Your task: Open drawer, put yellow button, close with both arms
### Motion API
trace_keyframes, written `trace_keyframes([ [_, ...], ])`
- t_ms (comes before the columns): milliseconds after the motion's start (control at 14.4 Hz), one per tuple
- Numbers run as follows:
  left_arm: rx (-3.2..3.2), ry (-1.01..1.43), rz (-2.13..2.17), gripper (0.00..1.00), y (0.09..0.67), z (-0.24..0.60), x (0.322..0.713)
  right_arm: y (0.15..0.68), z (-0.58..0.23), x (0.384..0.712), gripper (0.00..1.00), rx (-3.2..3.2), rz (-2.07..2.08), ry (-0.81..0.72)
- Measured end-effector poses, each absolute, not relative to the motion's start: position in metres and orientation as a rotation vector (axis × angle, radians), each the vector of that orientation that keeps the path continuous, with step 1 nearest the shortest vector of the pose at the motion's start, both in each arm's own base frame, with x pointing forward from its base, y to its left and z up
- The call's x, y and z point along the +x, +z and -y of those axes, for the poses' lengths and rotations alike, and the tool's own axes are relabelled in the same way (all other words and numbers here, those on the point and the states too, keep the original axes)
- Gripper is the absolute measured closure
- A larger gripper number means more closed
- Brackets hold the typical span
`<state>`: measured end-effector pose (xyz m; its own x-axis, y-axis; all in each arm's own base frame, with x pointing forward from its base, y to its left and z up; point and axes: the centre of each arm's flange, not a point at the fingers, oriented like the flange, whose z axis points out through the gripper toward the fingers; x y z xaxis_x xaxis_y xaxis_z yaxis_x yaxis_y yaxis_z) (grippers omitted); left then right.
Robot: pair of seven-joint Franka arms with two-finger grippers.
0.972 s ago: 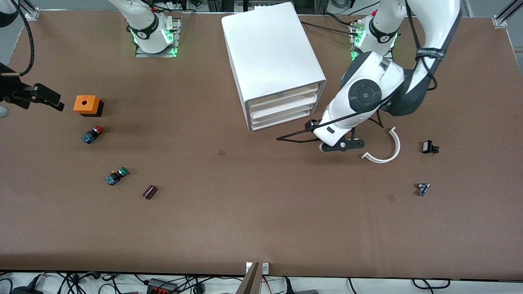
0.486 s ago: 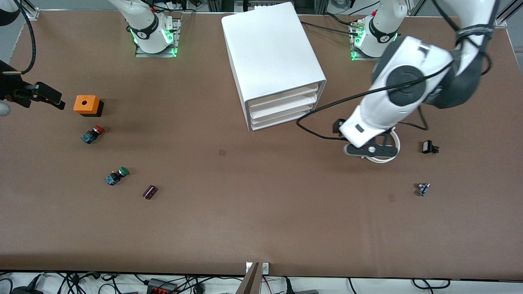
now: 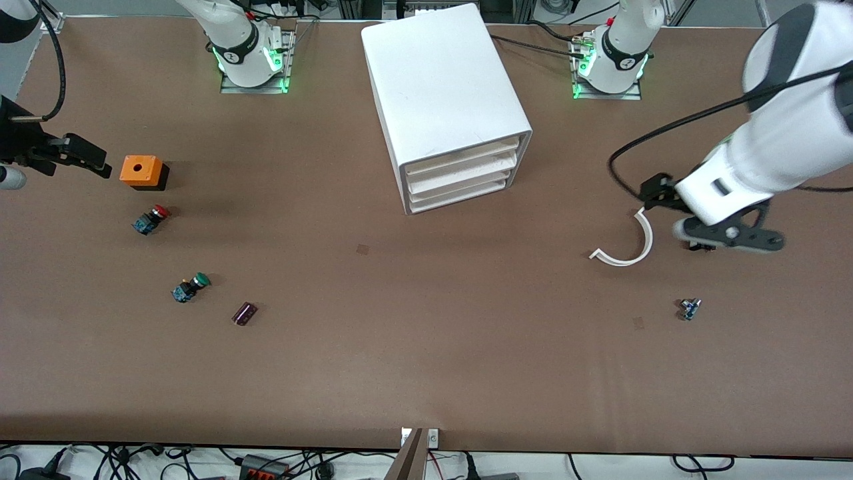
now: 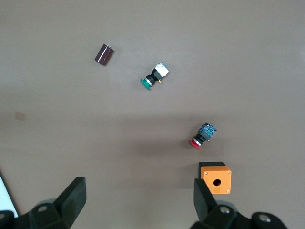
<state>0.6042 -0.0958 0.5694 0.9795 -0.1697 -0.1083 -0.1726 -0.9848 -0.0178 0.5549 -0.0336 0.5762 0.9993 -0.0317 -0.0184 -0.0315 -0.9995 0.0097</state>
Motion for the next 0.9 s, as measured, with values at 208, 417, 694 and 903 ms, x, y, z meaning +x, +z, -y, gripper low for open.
trace_keyframes([
  [208,-3.1,0.049,-0.248,0.0,0.592,0.073,0.575,0.575,0.034,0.555,0.0,3.132,0.05,-0.03],
  [417,-3.096,-0.01,-0.241,0.0,0.604,0.069,0.547,0.575,0.034,0.555,0.0,3.132,0.051,-0.031],
  [694,-3.098,-0.013,-0.216,0.0,0.606,0.06,0.541,0.576,0.034,0.556,0.0,3.131,0.051,-0.023],
  [903,-3.098,-0.01,-0.22,0.0,0.605,0.061,0.54,0.574,0.034,0.556,0.0,3.131,0.049,0.001],
])
